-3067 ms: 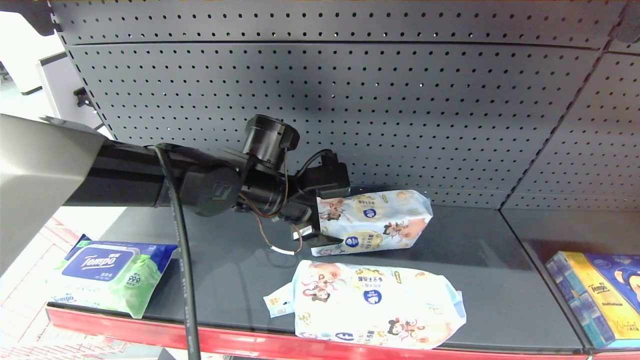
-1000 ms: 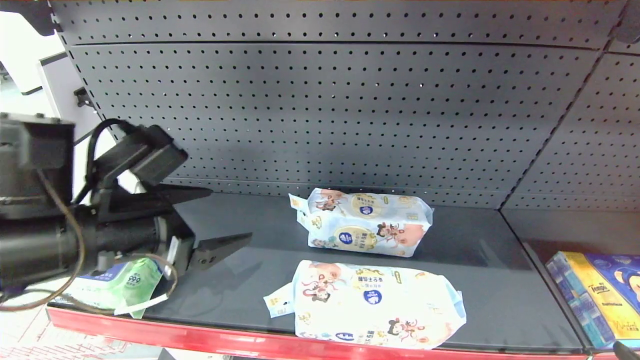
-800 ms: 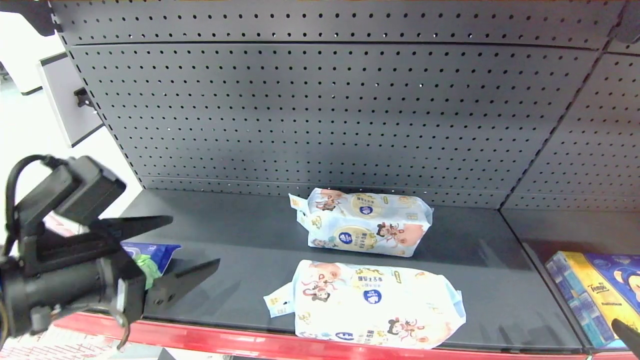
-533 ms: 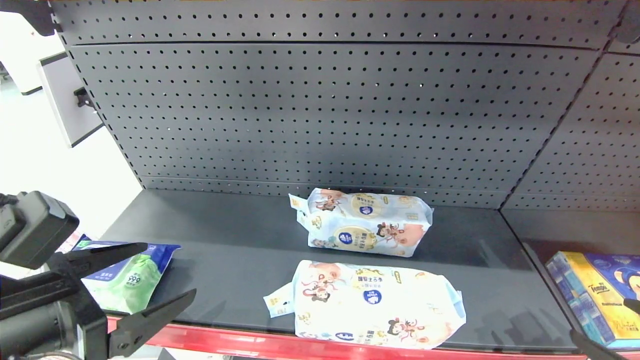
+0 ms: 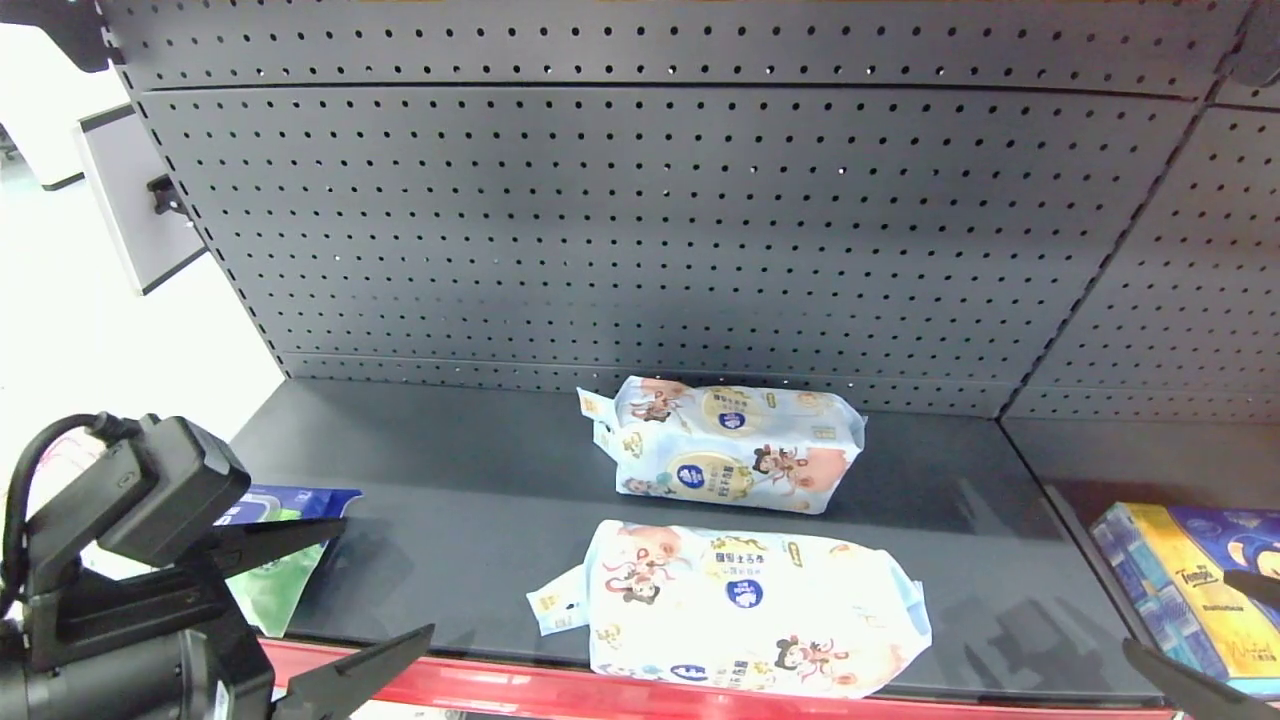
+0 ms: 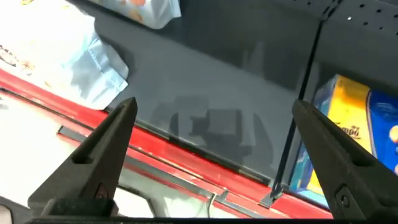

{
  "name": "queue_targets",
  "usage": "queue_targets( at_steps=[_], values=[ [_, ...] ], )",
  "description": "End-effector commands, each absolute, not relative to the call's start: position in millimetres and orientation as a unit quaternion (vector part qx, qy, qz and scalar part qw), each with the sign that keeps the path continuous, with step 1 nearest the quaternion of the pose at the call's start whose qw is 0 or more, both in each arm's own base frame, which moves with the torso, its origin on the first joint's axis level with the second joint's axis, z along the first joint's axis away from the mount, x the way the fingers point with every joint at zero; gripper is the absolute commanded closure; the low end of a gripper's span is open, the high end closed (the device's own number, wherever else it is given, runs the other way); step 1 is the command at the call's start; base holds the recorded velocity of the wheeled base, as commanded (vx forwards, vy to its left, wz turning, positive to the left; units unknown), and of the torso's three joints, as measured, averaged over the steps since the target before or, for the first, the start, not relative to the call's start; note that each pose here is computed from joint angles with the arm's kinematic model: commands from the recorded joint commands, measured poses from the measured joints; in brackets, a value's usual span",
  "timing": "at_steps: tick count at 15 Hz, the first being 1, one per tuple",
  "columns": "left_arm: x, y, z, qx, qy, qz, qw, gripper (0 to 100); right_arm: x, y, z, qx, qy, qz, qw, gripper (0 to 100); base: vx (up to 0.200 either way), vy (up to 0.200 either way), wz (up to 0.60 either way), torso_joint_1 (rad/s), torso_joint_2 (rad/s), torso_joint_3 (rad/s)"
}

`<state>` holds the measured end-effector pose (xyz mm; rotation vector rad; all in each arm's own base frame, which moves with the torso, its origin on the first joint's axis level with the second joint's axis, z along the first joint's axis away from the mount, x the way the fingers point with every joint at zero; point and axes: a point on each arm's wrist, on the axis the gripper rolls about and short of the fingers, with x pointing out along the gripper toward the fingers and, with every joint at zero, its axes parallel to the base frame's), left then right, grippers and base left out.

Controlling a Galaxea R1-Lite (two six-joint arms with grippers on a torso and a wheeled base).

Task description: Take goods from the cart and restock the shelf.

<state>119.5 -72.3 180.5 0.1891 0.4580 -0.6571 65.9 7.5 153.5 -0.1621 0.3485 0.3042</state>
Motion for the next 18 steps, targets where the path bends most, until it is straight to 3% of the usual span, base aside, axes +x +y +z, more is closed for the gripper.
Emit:
queue_targets(
  at_steps=[1,9,14,18],
  values=[
    [122,-74,177,0.094,0.233,-0.318,0.914,0,79,9,149,-0.088,0.208,0.163,0.96,0,0.0,0.0,0.0,0.0,0.0,0.0],
    [117,-68,184,0.073,0.216,-0.287,0.93,0,110,30,137,-0.096,0.289,0.248,0.92,0,0.0,0.0,0.0,0.0,0.0,0.0],
    [107,-55,191,0.056,0.19,-0.235,0.952,0,151,43,134,-0.099,0.296,0.245,0.918,0,0.0,0.0,0.0,0.0,0.0,0.0],
    [101,-43,191,0.047,0.177,-0.201,0.962,0,155,67,128,-0.103,0.311,0.27,0.905,0,0.0,0.0,0.0,0.0,0.0,0.0]
  ],
)
